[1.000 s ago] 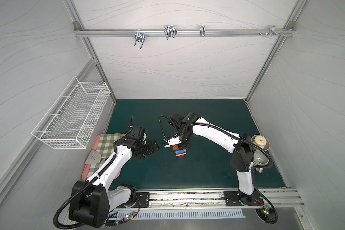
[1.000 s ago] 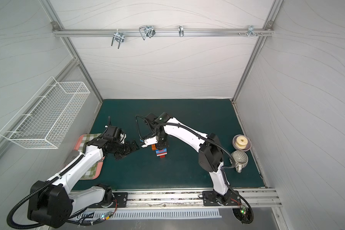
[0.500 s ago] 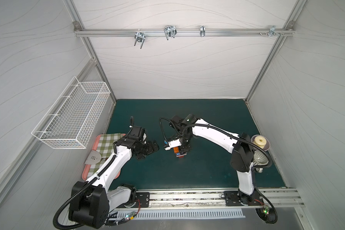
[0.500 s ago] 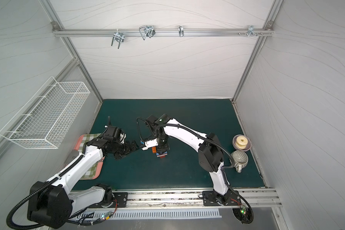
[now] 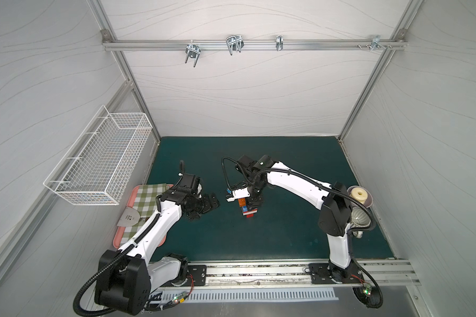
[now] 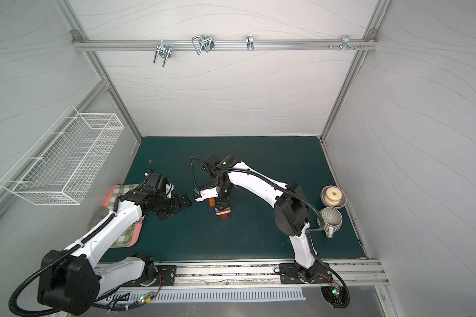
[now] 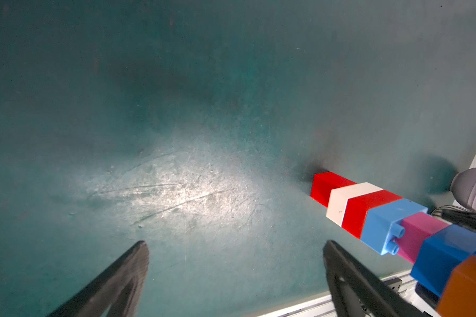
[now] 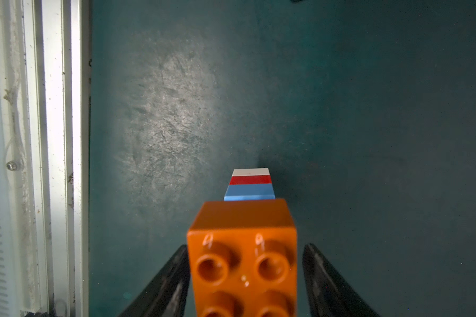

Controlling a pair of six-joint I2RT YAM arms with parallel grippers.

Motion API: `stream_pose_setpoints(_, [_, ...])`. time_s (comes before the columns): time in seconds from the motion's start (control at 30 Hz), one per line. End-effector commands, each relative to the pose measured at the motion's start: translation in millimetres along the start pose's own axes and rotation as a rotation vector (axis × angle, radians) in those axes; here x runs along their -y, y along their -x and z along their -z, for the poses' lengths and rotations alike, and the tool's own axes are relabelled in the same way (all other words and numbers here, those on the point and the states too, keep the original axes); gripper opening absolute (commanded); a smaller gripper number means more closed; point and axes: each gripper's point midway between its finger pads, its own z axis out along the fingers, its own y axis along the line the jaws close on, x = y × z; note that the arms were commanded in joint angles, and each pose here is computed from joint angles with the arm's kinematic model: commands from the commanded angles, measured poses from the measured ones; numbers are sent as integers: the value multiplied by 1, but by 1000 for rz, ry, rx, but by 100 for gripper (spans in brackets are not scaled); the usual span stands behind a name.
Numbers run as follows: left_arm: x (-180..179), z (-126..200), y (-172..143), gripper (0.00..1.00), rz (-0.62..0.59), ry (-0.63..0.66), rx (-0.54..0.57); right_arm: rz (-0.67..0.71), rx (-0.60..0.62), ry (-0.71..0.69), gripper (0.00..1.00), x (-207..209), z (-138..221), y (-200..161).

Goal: Assemble a carrot with lego
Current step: Assemble the lego brick with the lego brick, then adjust the lego brick at the center of the board.

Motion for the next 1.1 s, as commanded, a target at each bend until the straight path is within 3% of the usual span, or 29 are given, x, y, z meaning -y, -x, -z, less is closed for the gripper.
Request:
stream_pose_setpoints(0.0, [0,6,4,99,-8,2,26,15,81,-37,68,0,29,12])
stream_pose_setpoints(0.3, [0,5,3,99,-9,2,22,-45,249,-92,77,-4,79,15])
stream_pose_setpoints(0.6, [-1,5,5,99,-12,7,28,-311,575,-151,89,7,92,-30])
stream_pose_setpoints(1.07, [-2,8,6,99,-13,16,45,-448,833,-68,92,-1,37,-67])
